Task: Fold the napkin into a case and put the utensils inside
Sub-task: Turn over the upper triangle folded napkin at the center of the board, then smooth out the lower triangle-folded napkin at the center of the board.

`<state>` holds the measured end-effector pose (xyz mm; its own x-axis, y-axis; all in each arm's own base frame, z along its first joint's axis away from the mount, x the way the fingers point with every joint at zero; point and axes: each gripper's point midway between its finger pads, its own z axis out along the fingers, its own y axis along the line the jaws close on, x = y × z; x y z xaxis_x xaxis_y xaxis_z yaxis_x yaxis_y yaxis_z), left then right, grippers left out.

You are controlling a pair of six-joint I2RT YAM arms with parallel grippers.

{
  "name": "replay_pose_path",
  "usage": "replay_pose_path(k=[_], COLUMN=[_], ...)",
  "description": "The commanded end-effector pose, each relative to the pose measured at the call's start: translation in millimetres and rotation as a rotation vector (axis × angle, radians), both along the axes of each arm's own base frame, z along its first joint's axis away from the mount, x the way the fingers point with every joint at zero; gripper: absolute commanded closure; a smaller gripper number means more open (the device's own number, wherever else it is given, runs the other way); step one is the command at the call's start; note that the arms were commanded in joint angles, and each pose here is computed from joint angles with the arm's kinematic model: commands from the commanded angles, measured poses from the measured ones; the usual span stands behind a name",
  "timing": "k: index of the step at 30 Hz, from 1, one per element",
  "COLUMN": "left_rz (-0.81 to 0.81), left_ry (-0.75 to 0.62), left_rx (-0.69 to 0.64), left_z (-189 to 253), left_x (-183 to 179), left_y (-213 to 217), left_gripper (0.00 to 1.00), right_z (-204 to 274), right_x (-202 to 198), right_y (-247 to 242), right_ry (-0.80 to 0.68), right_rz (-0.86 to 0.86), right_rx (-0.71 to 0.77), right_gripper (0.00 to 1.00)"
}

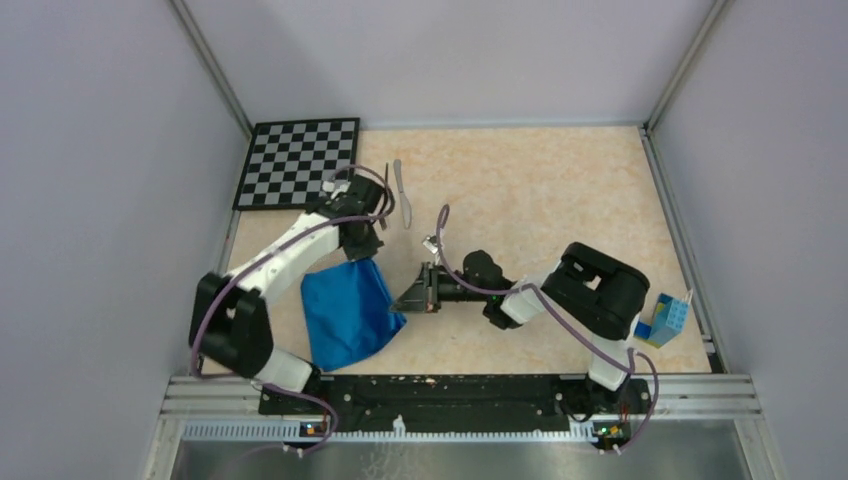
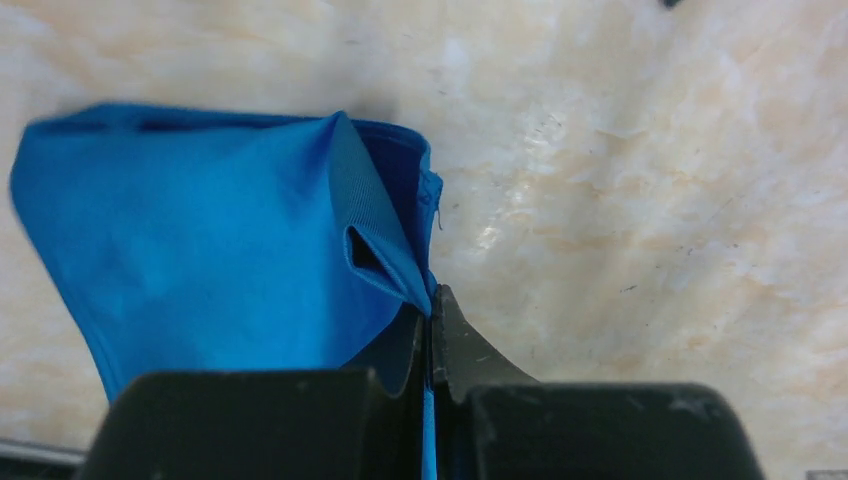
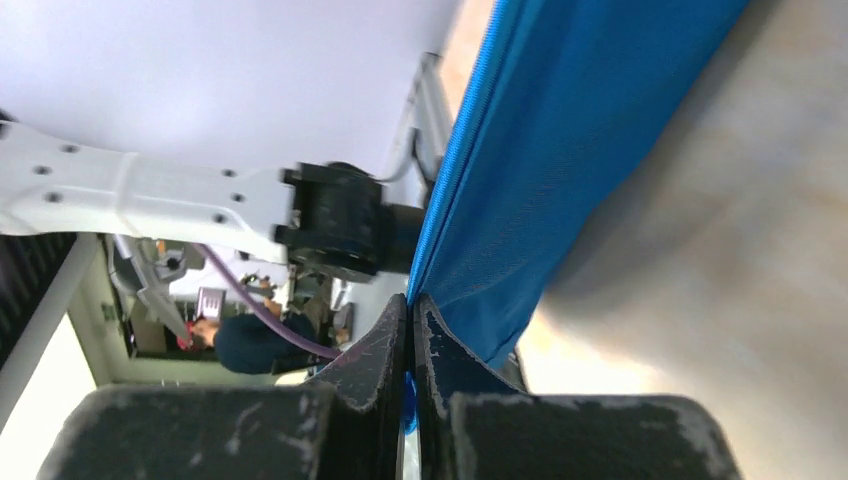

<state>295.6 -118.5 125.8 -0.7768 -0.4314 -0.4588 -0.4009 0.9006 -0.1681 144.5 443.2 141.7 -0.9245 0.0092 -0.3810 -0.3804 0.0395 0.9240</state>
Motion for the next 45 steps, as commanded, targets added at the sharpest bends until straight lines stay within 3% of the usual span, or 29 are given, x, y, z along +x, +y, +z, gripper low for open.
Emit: replay_pose_path(k=[1,5,11,14,17,21,25,29,34,39,41,42,45], left_rz=[-0.031,-0.079,-0.264,-0.369,-0.471,-0.595,-0.669,-0.657,-0.599,-0.562,-0.557,-0.556,-0.568], left_ry=[-0.202,-0.185,-0.129,-0.137,-0.175,-0.205,-0.175,-0.167,-0.169,-0.173,-0.174,-0.173,-0.183], left_rx=[-0.017,0.027,-0.078,-0.139,-0.238,-0.343,-0.404,-0.425,-0.383,-0.344,-0.340,-0.344,-0.373], left_z=[1.2,-25.2,-58.9,-56.6,-29.6,8.6,23.2,23.0,17.5,17.5,15.1,13.0,9.2], left_x=[69.2,81.0,91.3,86.8,75.6,43.1,-0.1,-37.7,-60.8,-65.2,-64.6,-63.6,-58.6], left_y=[-39.8,-78.1,-146.4,-172.1,-189.6,-193.7,-182.1,-156.3,-125.5,-111.5,-110.9,-111.8,-120.6], left_gripper=[1.00,1.00,0.97,0.65,0.43,0.29,0.23,0.21,0.20,0.20,0.20,0.21,0.22], right_z=[-22.6,-72.7,-112.8,-118.5,-116.3,-114.1,-110.6,-97.9,-100.3,-115.4,-118.9,-119.1,-123.0], right_x=[-31.3,-24.0,-11.0,-1.4,6.9,16.1,43.4,65.8,63.0,65.9,68.2,69.1,60.0], right_y=[-51.5,-104.8,-158.4,-176.2,-191.3,-201.4,-209.7,-194.4,-163.4,-166.3,-174.0,-178.6,-191.0], right_ry=[0.013,0.061,0.055,0.017,-0.030,-0.091,-0.184,-0.214,-0.229,-0.283,-0.274,-0.271,-0.244], right_rz=[0.168,0.109,-0.014,-0.084,-0.133,-0.151,-0.233,-0.241,-0.204,-0.277,-0.322,-0.349,-0.388], right_rx=[-0.021,-0.148,-0.336,-0.444,-0.537,-0.624,-0.717,-0.708,-0.721,-0.895,-0.932,-0.942,-0.932], right_gripper=[1.00,1.00,0.98,0.78,0.60,0.39,0.33,0.33,0.32,0.36,0.46,0.61,0.79])
